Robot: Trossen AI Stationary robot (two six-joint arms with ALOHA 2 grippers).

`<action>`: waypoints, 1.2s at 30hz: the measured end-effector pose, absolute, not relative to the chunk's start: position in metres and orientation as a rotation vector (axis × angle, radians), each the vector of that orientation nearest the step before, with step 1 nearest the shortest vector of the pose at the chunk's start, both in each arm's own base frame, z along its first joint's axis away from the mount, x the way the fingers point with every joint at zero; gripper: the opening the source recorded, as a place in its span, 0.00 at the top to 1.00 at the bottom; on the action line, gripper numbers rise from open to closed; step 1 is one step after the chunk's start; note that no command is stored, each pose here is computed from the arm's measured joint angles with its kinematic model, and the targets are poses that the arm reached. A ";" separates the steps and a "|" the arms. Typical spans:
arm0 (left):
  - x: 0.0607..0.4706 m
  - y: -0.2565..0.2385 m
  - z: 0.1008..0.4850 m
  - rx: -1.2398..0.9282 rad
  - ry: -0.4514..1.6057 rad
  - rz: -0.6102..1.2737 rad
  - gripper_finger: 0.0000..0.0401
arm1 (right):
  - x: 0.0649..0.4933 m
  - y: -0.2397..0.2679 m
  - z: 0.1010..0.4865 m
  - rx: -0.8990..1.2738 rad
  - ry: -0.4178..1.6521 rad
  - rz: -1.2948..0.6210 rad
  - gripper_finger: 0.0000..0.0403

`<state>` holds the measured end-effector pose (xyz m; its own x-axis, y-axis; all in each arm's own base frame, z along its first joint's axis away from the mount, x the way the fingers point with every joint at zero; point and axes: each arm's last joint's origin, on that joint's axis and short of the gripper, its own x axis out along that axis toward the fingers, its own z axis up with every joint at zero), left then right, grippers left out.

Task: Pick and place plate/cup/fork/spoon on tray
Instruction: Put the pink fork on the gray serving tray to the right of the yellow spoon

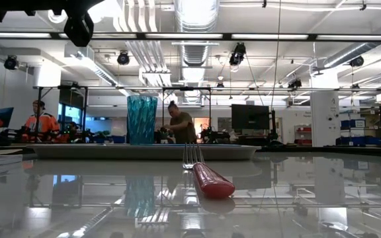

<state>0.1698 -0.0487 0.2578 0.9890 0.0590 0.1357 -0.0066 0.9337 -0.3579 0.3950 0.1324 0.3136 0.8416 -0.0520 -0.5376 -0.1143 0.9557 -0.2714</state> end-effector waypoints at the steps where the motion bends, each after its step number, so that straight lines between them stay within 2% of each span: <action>1: 0.171 -0.049 0.258 -0.370 -0.156 0.032 1.00 | 0.389 0.131 0.309 -0.295 0.554 0.035 0.67; 8: 0.178 -0.051 0.256 -0.447 -0.162 0.027 1.00 | 0.339 0.120 0.276 -0.262 0.434 0.047 0.67; 15: 0.197 -0.058 0.232 -0.566 -0.056 0.070 1.00 | 0.284 0.100 0.256 -0.239 0.321 0.047 0.67; 24: 0.231 -0.071 0.215 -0.711 0.002 0.111 1.00 | 0.225 0.076 0.261 -0.242 0.126 0.041 0.67; 36: 0.267 -0.120 0.240 -0.751 0.007 0.006 1.00 | 0.177 0.058 0.259 -0.287 -0.012 0.035 0.67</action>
